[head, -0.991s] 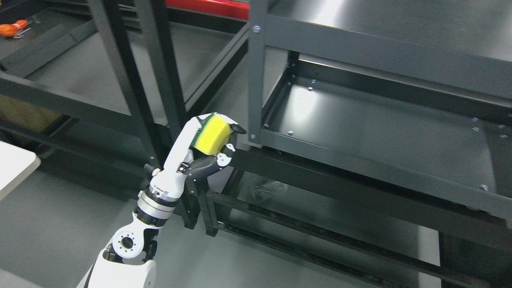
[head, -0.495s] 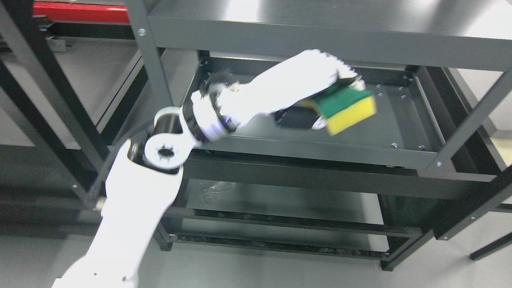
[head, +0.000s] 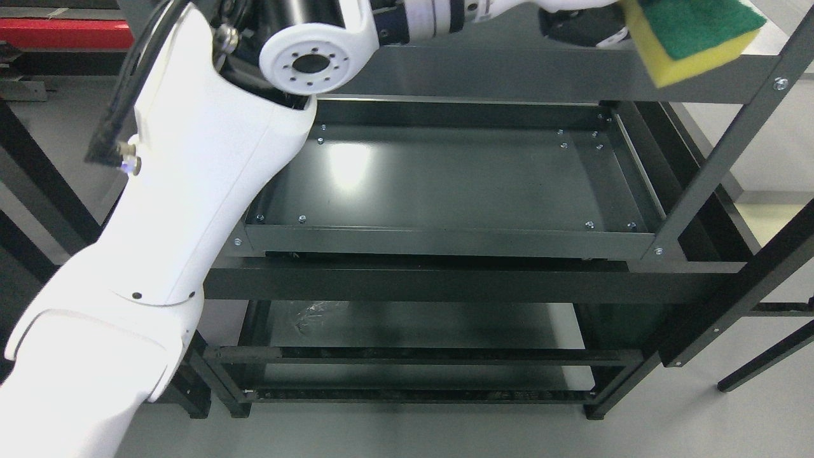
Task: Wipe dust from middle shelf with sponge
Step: 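Extend the left hand with the sponge onto the middle shelf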
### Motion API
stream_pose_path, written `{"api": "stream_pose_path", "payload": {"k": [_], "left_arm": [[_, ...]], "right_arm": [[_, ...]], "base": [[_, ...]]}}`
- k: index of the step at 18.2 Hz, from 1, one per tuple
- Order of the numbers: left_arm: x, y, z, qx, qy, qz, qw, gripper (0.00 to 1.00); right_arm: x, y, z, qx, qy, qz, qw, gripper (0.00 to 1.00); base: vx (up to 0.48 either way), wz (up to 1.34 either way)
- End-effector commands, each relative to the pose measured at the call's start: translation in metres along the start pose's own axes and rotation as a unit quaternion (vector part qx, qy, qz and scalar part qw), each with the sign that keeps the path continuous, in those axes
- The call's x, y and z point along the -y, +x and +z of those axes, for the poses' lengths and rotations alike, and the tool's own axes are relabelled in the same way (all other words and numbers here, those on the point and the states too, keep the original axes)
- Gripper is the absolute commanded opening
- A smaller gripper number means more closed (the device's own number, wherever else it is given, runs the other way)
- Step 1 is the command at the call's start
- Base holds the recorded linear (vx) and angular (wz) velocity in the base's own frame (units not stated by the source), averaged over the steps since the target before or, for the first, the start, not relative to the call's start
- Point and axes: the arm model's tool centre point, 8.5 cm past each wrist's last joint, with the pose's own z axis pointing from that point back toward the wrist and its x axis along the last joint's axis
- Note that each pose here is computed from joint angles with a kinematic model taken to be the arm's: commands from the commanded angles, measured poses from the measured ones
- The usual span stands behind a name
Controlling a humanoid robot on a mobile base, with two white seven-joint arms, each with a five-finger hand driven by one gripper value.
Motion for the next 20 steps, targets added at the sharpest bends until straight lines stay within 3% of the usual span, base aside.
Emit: {"api": "stream_pose_path", "payload": {"k": [1,7,14,20], "left_arm": [[0.064,-0.030,-0.027,-0.033,-0.169,-0.072,0.983,0.06],[0.099,-0.041,-0.019,-0.051,-0.193,-0.053,0.978,0.06],[0.114,-0.023,-0.012,-0.006,-0.184,-0.036,0.982,0.05],[0.064,-0.030,0.003,0.008,-0.151,-0.070,0.986,0.05]], "right_arm": [[0.011,0.009,0.000,0.010,-0.010,-0.001,1.000,1.00],[0.011,0.009,0.000,0.010,-0.010,-0.001,1.000,1.00],[0.011,0.008,0.000,0.009,-0.010,-0.001,1.000,1.00],[0.011,0.009,0.000,0.010,-0.010,-0.001,1.000,1.00]], "base": [[0.023,-0.13],[0.009,-0.06],[-0.002,0.01],[0.000,0.00]]}}
